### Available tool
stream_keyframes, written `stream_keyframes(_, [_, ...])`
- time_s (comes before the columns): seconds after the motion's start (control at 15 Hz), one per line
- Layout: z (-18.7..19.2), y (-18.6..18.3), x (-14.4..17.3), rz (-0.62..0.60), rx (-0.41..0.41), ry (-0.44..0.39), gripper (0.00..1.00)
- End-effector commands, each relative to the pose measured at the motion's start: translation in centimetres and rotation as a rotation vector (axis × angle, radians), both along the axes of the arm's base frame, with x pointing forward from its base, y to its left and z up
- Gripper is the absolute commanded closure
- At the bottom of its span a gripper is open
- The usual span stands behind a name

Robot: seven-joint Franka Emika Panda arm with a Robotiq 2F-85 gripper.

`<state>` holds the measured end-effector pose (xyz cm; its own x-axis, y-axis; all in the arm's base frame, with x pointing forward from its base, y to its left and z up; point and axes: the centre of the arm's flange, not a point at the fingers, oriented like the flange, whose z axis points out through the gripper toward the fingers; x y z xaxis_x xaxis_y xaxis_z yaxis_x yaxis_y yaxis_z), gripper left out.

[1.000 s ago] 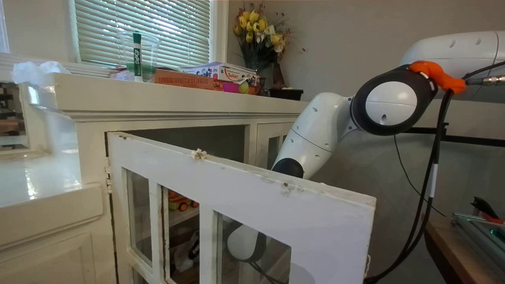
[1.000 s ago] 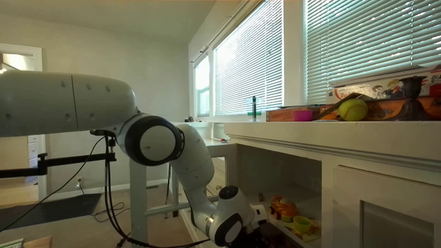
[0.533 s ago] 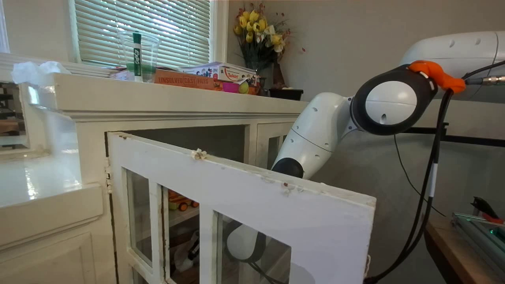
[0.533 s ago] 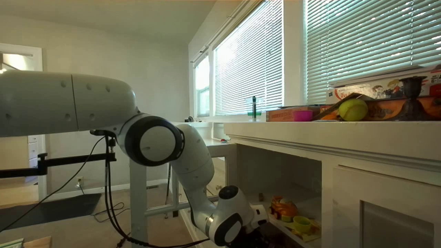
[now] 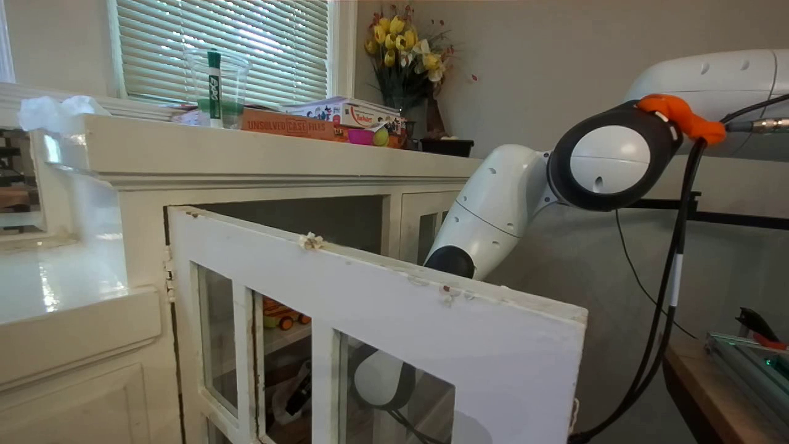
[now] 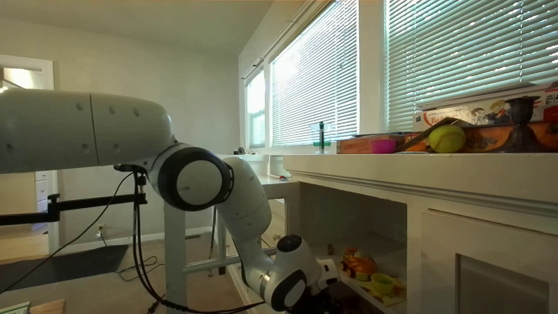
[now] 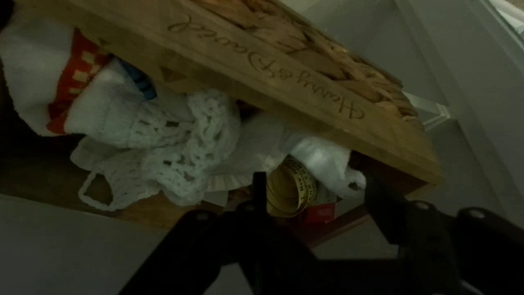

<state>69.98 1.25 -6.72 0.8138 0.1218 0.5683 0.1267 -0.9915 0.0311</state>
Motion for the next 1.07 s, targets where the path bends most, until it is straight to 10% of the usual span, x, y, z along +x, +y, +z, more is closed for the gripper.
stream_keyframes(0.0, [-5.4,0.0,4.79,0.033,0.009,0.014,0.04])
stream_keyframes(0.67, [-5.34,0.48,5.52,0.05,0.025,0.05,0.03])
stream_keyframes(1.0, [-5.48,0.15,5.53,0.048,0.024,0.059,0.43])
